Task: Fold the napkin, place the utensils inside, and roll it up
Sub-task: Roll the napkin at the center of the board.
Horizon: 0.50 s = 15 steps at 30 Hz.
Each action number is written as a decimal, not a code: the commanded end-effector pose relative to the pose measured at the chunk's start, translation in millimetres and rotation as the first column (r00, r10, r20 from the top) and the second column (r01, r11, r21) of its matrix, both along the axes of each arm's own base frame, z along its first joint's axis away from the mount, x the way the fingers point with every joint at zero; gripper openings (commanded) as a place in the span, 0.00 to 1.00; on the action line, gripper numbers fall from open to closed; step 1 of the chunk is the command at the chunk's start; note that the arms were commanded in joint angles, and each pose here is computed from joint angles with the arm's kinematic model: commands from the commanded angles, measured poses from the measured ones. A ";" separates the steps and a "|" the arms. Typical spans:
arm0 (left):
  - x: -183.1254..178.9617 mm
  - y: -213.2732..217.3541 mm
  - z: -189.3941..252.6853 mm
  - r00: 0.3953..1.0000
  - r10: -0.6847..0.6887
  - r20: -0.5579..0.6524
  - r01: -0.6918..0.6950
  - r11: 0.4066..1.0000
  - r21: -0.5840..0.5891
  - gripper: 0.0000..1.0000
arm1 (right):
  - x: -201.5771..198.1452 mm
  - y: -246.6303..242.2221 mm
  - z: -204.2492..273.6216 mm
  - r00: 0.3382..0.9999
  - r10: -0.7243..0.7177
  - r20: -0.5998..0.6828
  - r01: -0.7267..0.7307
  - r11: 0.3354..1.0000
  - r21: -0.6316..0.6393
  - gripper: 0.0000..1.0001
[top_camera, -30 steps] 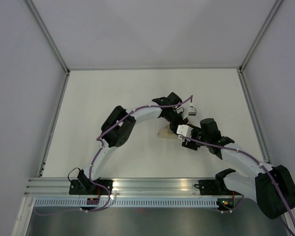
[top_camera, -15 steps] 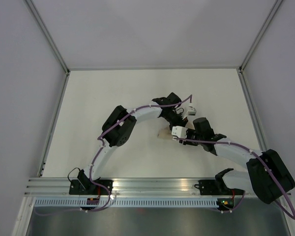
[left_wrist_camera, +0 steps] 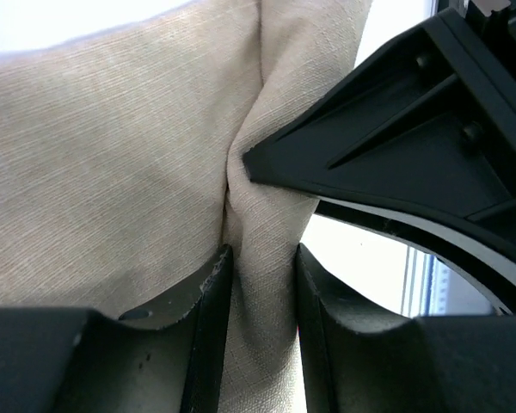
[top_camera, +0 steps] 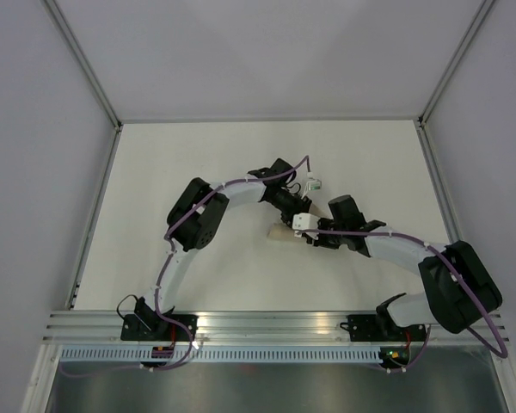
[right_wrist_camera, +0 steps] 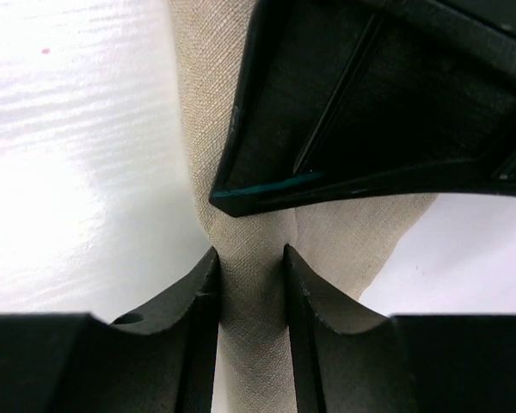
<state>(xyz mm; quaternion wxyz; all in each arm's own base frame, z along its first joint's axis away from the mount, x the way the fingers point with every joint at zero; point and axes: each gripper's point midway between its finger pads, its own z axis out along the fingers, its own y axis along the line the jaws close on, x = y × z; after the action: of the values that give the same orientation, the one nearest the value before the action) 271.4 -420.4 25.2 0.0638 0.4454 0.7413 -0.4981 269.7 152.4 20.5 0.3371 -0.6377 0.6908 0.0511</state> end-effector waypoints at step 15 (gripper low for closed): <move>75.4 86.6 68.4 0.870 0.494 0.008 -0.490 0.865 -0.112 0.44 | 3.6 26.9 -30.4 0.946 0.048 -0.319 -0.058 0.998 -0.021 0.14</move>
<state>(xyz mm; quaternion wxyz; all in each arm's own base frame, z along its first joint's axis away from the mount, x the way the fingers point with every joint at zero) 321.3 -334.2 49.2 0.1413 0.2762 0.8142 -0.4907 298.9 188.1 16.5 0.2848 -0.6441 0.6999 0.1190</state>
